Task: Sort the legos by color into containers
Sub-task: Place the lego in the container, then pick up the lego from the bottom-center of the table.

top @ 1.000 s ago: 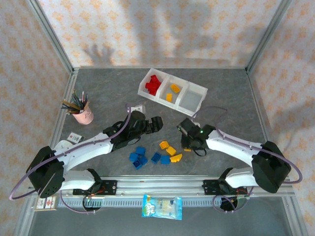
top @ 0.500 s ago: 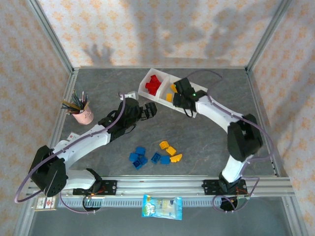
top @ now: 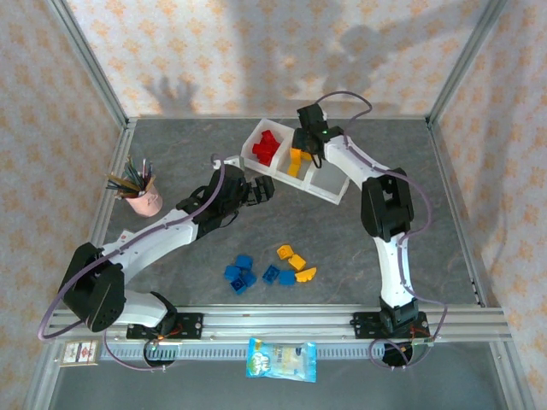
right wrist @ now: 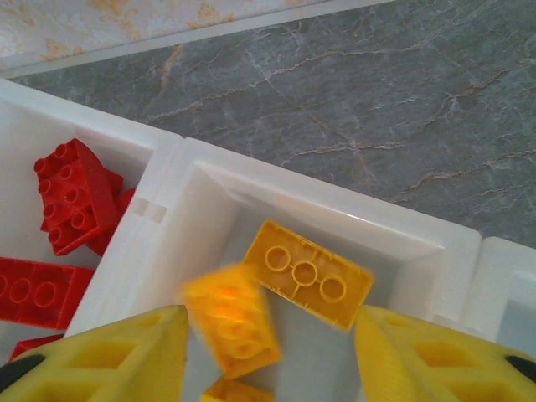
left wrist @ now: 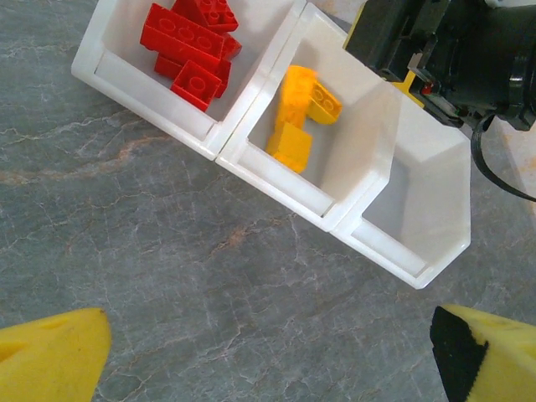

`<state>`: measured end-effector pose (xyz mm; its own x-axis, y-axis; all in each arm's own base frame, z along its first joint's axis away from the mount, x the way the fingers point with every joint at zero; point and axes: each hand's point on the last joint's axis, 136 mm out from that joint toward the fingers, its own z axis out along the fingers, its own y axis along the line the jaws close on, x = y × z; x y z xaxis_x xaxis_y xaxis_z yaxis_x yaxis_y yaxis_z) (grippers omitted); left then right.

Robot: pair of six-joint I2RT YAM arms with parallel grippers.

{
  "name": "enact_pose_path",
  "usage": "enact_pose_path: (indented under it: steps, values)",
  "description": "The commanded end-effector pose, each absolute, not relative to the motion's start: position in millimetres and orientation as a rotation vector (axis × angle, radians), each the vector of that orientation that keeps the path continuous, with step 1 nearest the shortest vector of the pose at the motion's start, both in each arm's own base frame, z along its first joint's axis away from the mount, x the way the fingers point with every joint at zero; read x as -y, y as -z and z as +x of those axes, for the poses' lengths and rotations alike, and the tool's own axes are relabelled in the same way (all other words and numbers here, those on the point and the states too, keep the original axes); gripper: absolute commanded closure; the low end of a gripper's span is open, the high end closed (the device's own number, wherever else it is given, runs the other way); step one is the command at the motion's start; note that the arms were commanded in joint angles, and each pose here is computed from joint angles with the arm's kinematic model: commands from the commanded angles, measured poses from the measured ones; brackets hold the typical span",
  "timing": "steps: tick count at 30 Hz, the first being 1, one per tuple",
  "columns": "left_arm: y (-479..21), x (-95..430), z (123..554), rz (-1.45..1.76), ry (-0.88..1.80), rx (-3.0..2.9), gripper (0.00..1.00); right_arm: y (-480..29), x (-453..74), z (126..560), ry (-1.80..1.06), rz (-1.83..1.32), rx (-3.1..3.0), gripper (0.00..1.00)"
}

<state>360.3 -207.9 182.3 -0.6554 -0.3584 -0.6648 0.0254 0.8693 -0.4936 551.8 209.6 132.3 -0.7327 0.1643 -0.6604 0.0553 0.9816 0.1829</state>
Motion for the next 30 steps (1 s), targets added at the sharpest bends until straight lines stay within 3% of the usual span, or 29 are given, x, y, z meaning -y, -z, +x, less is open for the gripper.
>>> enact_pose_path:
  steps: [1,8,19,30]
  values:
    - [-195.1,211.0,363.1,-0.22,0.631,-2.19,0.01,-175.7,-212.5,537.0,-0.238,0.105,-2.343,0.44]
    - [-181.9,205.6,342.0,-0.222,0.647,-2.234,0.01,-182.2,-217.6,453.2,-0.33,0.026,-2.381,0.39]
    - [-155.1,191.9,295.0,-0.23,0.62,-2.337,0.01,-119.2,-226.9,308.9,-0.303,-0.205,-2.604,0.31]
    - [-143.2,167.9,275.0,-0.326,0.575,-2.339,0.01,-74.5,-258.2,239.7,-0.286,-0.45,-2.717,0.27]
